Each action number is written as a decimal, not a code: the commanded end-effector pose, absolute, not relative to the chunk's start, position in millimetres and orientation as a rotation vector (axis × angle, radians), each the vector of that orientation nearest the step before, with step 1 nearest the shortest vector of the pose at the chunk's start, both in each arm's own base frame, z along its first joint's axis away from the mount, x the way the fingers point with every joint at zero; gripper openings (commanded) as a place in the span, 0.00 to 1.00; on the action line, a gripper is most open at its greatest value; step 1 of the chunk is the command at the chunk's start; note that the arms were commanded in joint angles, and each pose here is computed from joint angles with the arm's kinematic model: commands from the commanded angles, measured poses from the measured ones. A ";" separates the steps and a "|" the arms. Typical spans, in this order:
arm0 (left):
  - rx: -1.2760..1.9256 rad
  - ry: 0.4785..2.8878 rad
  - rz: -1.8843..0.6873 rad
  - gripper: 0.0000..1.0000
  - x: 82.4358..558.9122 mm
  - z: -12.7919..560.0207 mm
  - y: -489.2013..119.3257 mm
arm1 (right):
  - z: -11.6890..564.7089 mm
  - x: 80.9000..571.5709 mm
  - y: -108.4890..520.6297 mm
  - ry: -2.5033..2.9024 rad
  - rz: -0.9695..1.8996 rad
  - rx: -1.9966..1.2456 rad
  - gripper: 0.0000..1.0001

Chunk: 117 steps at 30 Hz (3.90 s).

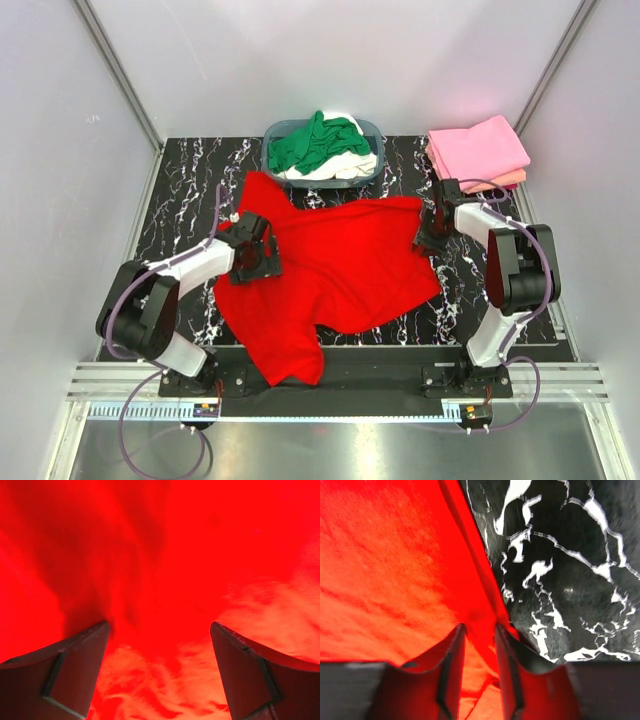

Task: Fold and stack the t-shirts
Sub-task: Flatten the tshirt out

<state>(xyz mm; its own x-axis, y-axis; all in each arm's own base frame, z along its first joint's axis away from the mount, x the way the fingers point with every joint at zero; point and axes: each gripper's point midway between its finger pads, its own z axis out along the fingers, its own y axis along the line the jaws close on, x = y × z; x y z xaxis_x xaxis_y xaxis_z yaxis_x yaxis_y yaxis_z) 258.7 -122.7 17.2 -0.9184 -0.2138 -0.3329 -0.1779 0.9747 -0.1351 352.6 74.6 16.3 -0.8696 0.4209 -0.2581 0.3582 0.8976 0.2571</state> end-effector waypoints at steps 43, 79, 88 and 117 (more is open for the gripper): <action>-0.056 2.418 -0.158 0.95 201.3 162.0 -108.7 | 42.3 399.8 17.8 2.607 -0.029 0.777 0.38; -0.084 2.388 -0.124 0.95 205.7 158.4 -102.5 | 50.4 402.8 22.3 2.596 0.015 0.747 0.00; -0.080 2.395 -0.119 0.95 206.3 156.3 -103.2 | 65.1 451.9 15.6 2.555 -0.031 0.689 0.00; -0.402 2.537 -0.139 0.82 403.6 93.6 -109.3 | 70.1 450.5 113.5 2.611 0.489 0.524 0.46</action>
<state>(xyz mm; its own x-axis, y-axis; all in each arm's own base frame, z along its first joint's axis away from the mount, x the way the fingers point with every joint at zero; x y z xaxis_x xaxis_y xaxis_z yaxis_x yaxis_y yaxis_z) 368.8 -95.4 92.2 -0.8257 -0.2664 -0.4972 -0.2497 0.9630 -0.1013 450.6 84.1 100.2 -0.7722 0.4589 -0.4394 0.3203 0.8785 0.3544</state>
